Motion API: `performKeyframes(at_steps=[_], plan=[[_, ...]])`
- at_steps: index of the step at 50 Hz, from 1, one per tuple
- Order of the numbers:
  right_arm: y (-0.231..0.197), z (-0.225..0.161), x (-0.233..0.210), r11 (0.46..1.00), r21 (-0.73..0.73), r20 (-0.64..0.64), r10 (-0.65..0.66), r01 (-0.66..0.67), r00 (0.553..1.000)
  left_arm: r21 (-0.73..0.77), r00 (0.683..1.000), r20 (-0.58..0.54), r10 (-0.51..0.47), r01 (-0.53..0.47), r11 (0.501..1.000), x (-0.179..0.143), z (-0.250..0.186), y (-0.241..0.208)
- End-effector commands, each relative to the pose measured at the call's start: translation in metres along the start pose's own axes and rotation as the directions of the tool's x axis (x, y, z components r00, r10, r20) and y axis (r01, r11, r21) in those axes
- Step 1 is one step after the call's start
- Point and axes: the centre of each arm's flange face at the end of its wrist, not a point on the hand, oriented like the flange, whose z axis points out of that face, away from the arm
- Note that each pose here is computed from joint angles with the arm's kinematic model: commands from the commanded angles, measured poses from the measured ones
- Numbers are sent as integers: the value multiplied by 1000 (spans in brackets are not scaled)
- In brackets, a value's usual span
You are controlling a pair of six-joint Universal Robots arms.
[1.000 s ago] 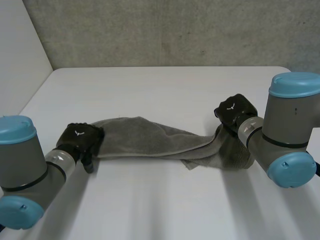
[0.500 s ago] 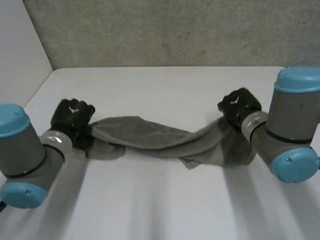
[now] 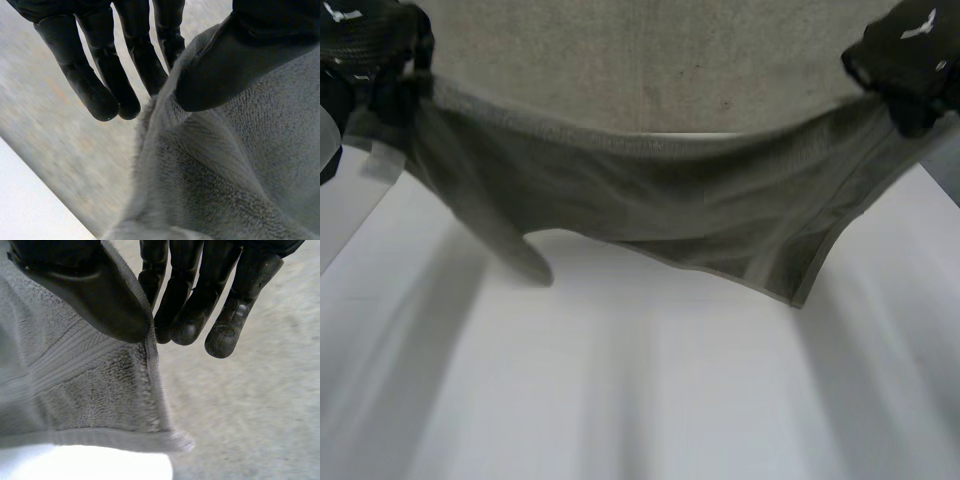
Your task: Fold the towel.
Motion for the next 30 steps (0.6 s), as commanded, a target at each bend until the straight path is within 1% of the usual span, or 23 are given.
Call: performKeyframes(at_steps=[1, 2, 6, 8, 9, 10, 11, 13, 14, 15, 16, 17, 18, 19, 20, 21, 22, 24, 25, 26, 27, 28, 30], plan=[[32, 35, -32, 991, -88, 156, -82, 97, 984, -326, 991, -115, -62, 21, 945, 17, 26, 60], [38, 43, -43, 988, -99, 192, -95, 116, 977, -381, 989, -131, -69, 14, 924, 20, 32, 73], [48, 60, -62, 983, -105, 247, -123, 152, 961, -447, 984, -160, -74, -6, 895, 26, 47, 95], [50, 80, -76, 981, -82, 261, -151, 178, 953, -445, 983, -170, -65, -18, 896, 28, 56, 101], [50, 80, -76, 981, -82, 261, -152, 178, 953, -425, 984, -170, -49, -28, 905, 28, 65, 103], [46, 93, -75, 983, -60, 220, -158, 175, 963, -371, 988, -153, -28, -31, 928, 25, 77, 99], [46, 93, -75, 983, -60, 220, -158, 175, 963, -370, 988, -153, -28, -31, 928, 25, 77, 99], [27, 119, -62, 987, 17, 50, -162, 161, 986, -182, 997, -78, 25, -39, 982, 13, 104, 76], [27, 120, -62, 987, 18, 49, -162, 161, 986, -181, 997, -78, 25, -39, 983, 13, 104, 76], [10, 130, -47, 985, 83, -79, -145, 152, 986, -57, 999, -22, 43, -44, 997, 4, 117, 58], [-10, 138, -28, 975, 171, -221, -100, 139, 970, 83, 998, 36, 55, -58, 995, -4, 127, 36], [-10, 138, -28, 975, 172, -222, -99, 139, 970, 84, 998, 37, 55, -58, 995, -4, 127, 35], [-29, 141, -10, 954, 267, -338, -37, 133, 940, 221, 994, 88, 59, -78, 972, -8, 134, 14], [-44, 143, 9, 924, 359, -437, 44, 130, 898, 222, 994, 89, 59, -78, 972, -8, 134, 13], [-44, 143, 9, 924, 360, -438, 44, 130, 898, 360, 987, 152, 52, -105, 927, -16, 139, -10], [-54, 143, 23, 887, 445, -499, 131, 124, 857, 473, 978, 207, 30, -126, 872, -23, 138, -32], [-54, 143, 24, 886, 446, -499, 132, 124, 856, 474, 978, 208, 29, -127, 871, -23, 138, -33], [-74, 130, 49, 802, 585, -550, 283, 120, 786, 628, 954, 295, -45, -158, 762, -36, 131, -66], [-74, 130, 49, 802, 585, -550, 284, 120, 786, 628, 954, 295, -45, -158, 762, -36, 131, -66], [-83, 119, 59, 771, 625, -553, 326, 123, 767, 670, 946, 316, -78, -164, 724, -40, 128, -73], [-91, 108, 62, 751, 650, -536, 345, 117, 770, 670, 945, 316, -79, -164, 724, -40, 128, -73], [-92, 108, 62, 751, 650, -536, 345, 116, 770, 681, 943, 320, -92, -161, 714, -41, 127, -73], [-89, 106, 63, 759, 642, -530, 337, 109, 778, 673, 946, 311, -93, -150, 724, -39, 128, -67]])
